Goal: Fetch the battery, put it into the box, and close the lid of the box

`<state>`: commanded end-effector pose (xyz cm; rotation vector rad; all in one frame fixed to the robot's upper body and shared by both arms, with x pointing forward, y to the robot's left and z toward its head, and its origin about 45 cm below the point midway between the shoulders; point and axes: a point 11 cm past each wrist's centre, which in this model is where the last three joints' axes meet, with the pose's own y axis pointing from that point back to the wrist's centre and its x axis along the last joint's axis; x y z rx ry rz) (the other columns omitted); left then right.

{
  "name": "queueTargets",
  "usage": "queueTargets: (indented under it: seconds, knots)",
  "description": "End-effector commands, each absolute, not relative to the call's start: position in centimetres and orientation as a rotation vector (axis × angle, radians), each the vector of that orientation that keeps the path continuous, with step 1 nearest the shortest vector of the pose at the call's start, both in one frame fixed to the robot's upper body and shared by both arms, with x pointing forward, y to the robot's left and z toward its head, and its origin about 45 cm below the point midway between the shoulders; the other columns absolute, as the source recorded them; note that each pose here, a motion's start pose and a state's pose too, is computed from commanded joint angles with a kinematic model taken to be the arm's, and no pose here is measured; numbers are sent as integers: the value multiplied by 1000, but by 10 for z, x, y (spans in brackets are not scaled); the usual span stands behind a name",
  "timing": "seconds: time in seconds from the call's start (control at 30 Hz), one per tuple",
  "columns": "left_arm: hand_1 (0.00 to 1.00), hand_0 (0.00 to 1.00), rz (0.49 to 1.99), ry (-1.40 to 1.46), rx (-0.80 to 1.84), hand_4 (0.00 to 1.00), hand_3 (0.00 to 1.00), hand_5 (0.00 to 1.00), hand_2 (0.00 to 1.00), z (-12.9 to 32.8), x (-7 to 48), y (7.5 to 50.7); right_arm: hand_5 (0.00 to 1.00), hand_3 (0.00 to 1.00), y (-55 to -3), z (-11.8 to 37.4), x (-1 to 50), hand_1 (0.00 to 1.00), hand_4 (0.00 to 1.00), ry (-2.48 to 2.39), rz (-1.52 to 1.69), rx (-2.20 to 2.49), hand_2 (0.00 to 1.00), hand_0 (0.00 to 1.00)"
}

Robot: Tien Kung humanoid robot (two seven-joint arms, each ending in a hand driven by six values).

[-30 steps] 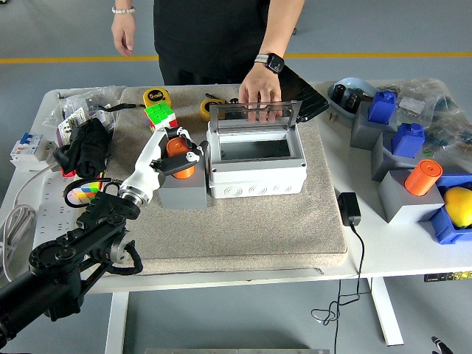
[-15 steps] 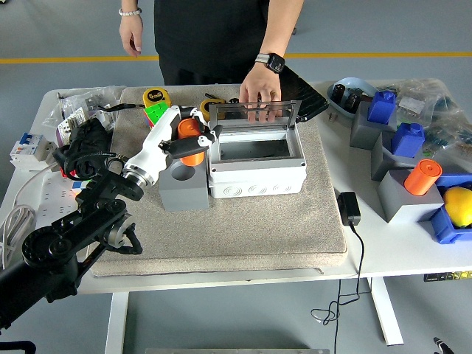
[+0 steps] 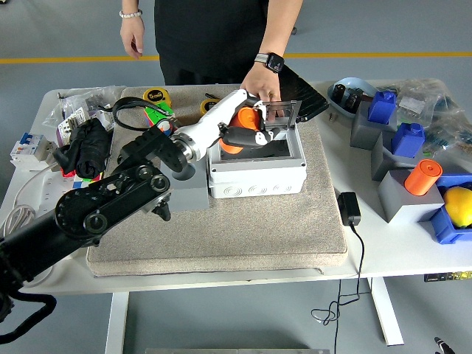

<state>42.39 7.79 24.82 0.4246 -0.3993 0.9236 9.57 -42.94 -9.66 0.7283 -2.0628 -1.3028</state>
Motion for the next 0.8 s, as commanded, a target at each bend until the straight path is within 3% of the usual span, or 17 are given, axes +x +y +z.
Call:
queueTargets:
  seconds: [0.4,0.8]
  knots:
    - [161,191,861,-467,566,2,165,2,158,236,433,44,439,533,-431,-96,97,635,873,-2061,-1293,730,634,658]
    - [217,207,902,-478,617,11,211,2,211,225,447,62,435,532,-431,-95,101,635,870,-2066,-1280,743,634,658]
